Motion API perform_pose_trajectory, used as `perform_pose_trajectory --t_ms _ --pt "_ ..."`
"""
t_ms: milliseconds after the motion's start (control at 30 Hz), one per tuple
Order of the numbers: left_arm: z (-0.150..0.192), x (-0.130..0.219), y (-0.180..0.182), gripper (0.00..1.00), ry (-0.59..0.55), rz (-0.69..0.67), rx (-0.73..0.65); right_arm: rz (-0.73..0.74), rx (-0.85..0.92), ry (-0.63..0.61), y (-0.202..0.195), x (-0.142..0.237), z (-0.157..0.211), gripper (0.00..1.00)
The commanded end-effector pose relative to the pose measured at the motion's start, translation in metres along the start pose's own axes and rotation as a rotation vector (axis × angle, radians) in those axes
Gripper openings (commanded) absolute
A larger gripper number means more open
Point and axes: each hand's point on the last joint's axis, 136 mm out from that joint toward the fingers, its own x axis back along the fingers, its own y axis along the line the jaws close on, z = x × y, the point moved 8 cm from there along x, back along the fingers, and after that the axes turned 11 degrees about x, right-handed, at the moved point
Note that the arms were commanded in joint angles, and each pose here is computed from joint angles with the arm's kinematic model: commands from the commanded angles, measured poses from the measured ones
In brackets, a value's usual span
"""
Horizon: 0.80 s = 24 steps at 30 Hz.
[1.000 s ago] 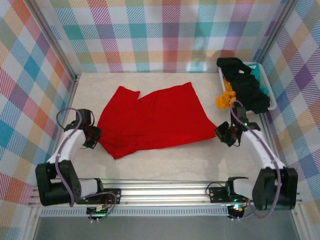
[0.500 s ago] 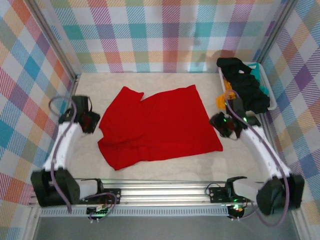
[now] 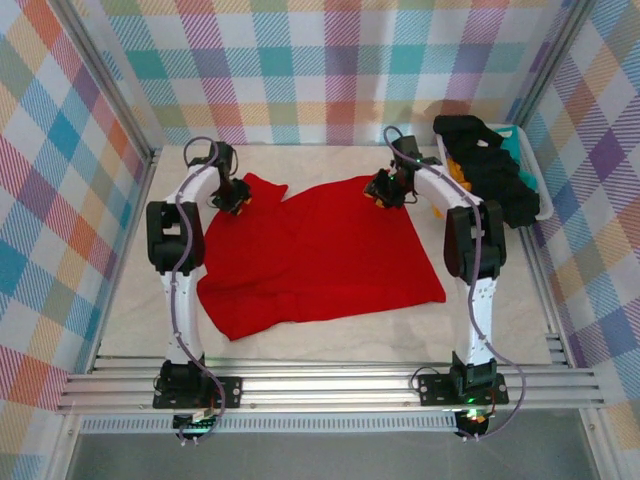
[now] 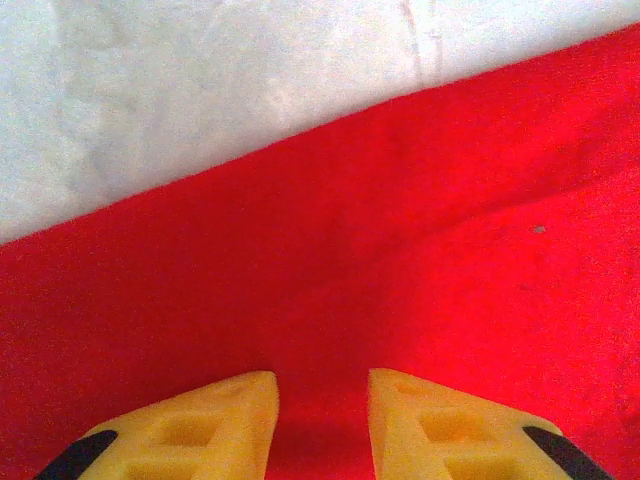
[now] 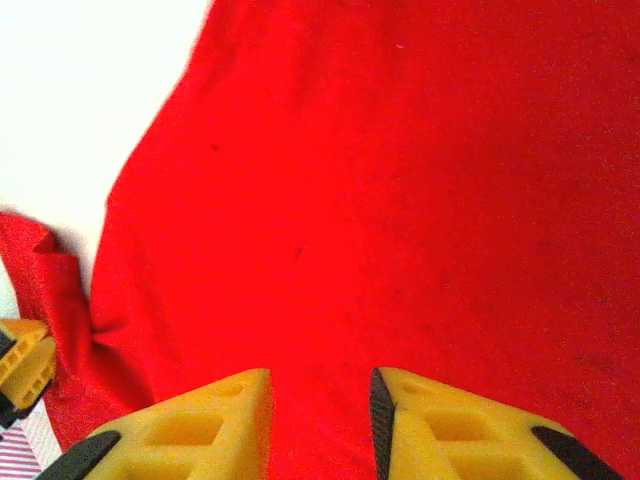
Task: Fold and stack the t-shirts
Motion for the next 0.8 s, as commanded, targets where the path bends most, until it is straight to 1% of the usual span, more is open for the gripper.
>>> perform_pose_trajectory --t_ms 0,100,200,267,400,500,567,633,667,700,767 --pt "0.003 -0.005 0.019 0.32 0.027 -0.13 0.013 0.008 -0.107 0.078 -0.012 -0.011 0.006 0.32" --pt "-0.011 -0.014 0.038 0.32 0.001 -0.183 0.074 0.029 -0.148 0.098 -0.024 -0.022 0.002 0.33" --pt "-0.031 -0.018 0.053 0.32 -0.009 -0.187 0.138 0.067 -0.19 0.141 -0.037 -0.032 -0.001 0.32" --pt "-0.041 -0.019 0.055 0.33 -0.017 -0.185 0.151 0.095 -0.218 0.162 -0.043 -0.036 -0.003 0.31" --pt "-0.059 -0.017 0.051 0.33 -0.034 -0.135 0.173 0.166 -0.282 0.171 -0.058 -0.038 0.0 0.27" --pt "-0.069 -0.016 0.04 0.34 -0.046 -0.071 0.172 0.197 -0.322 0.149 -0.068 -0.036 0.001 0.24" --pt "-0.073 -0.018 0.025 0.34 -0.034 0.014 0.161 0.212 -0.352 0.143 -0.072 -0.035 0.0 0.21" --pt "-0.076 -0.023 0.003 0.34 0.006 0.123 0.147 0.226 -0.384 0.117 -0.077 -0.031 -0.001 0.19" --pt "-0.076 -0.023 -0.006 0.34 0.011 0.137 0.137 0.234 -0.398 0.101 -0.08 -0.029 -0.002 0.19" --pt "-0.076 -0.023 -0.018 0.35 0.02 0.184 0.115 0.248 -0.419 0.083 -0.083 -0.025 -0.004 0.19" --pt "-0.076 -0.023 -0.033 0.36 0.019 0.26 0.115 0.271 -0.461 0.041 -0.09 -0.018 -0.007 0.2"
